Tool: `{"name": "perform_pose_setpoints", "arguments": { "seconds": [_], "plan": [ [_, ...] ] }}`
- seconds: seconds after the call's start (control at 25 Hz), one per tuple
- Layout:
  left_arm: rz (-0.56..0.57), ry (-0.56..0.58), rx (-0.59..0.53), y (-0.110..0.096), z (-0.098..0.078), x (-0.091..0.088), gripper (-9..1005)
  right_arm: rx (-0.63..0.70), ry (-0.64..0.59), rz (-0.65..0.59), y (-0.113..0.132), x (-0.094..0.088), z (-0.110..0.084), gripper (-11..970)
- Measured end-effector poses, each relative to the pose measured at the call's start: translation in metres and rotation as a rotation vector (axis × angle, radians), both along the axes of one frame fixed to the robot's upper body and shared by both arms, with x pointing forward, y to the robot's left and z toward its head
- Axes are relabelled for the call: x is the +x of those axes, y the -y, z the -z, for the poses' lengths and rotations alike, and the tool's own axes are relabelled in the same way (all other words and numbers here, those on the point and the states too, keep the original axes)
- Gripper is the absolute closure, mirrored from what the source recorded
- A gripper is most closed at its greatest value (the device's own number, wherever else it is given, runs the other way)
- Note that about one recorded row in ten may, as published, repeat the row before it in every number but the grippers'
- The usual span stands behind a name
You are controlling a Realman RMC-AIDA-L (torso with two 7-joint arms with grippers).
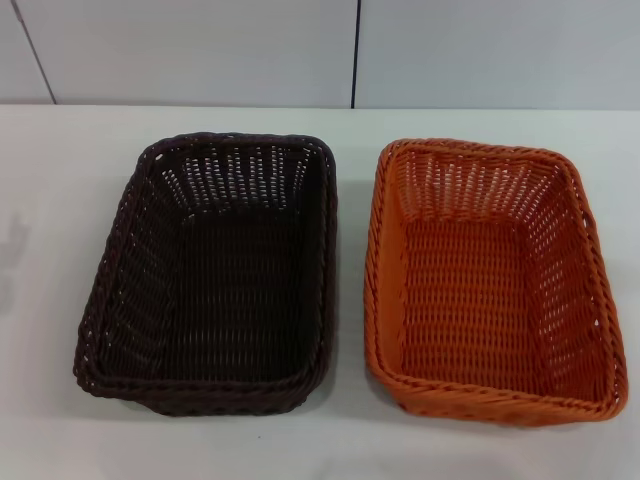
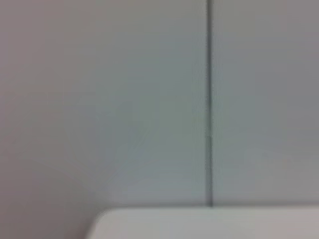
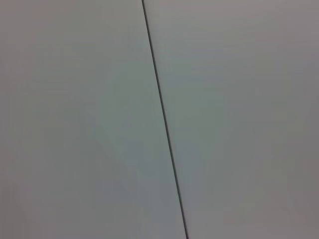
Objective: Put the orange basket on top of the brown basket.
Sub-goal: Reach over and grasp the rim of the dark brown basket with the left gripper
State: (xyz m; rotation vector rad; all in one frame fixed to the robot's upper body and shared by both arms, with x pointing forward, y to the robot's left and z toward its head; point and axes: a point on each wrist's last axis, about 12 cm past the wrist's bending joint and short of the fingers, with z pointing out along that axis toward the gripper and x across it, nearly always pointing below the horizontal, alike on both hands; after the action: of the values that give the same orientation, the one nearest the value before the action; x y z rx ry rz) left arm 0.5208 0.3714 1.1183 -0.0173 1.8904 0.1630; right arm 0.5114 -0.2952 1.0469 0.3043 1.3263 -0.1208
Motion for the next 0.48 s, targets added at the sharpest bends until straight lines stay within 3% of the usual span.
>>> {"name": "perform_pose_setpoints", "arguments": {
  "seconds": [0.04, 0.16, 0.48],
  "plan": [
    [0.044, -0.077, 0.016, 0.012, -0.016, 0.002, 268, 0.0, -0.004, -0.002, 0.0, 0.001, 0.0, 249],
    [0.129, -0.177, 0.011, 0.029, -0.032, 0.001, 268, -0.004, -0.011, -0.01, 0.0, 0.005, 0.0, 249],
    [0.259, -0.308, -0.057, 0.063, -0.051, -0.001, 267, -0.016, -0.035, -0.014, 0.002, 0.009, 0.002, 250]
  ]
}}
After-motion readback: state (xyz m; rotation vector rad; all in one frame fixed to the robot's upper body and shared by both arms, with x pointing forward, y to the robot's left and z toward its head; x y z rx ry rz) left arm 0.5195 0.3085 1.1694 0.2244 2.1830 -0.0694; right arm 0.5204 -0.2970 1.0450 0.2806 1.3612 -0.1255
